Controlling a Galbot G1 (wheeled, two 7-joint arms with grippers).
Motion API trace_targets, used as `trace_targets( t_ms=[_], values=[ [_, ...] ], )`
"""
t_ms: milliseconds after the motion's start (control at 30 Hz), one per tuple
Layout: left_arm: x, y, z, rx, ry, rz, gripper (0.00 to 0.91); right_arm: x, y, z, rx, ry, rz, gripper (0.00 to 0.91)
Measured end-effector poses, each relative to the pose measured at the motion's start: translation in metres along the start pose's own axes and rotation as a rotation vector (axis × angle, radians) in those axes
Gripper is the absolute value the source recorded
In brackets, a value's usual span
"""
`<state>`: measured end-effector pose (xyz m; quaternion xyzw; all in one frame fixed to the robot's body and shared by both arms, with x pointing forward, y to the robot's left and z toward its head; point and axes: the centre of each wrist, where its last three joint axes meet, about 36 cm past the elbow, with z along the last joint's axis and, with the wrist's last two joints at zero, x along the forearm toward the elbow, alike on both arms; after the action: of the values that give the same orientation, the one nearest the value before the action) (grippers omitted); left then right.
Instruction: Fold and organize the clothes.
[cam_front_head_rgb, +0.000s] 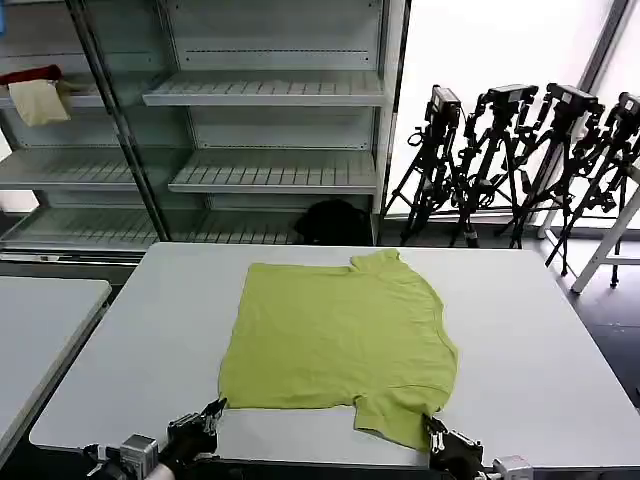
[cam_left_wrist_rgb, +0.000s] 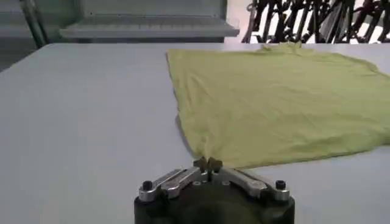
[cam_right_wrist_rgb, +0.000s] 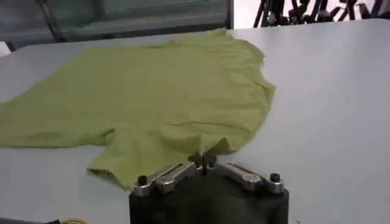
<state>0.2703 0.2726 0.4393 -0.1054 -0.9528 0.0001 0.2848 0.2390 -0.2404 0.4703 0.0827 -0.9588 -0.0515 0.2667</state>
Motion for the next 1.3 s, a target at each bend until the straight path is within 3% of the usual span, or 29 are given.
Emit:
trace_targets(
  t_ms=[467,833,1300],
  values=[
    [-0.004,0.002,-0.037,0.063,-0.147,0.020,0.000,-0.023,-0.003,-0.025,-0.020,-0.126,0.016,0.000],
    [-0.025,0.000,-0.051,0.077,-0.205,0.017,0.000,-0.071,-0.007,-0.050,0.026,-0.223,0.003,0.000],
    [-0.068,0.008,-0.046,0.059,-0.175,-0.030,0.010,-0.133,-0.019,-0.065,0.071,-0.227,-0.013,0.000]
  ],
)
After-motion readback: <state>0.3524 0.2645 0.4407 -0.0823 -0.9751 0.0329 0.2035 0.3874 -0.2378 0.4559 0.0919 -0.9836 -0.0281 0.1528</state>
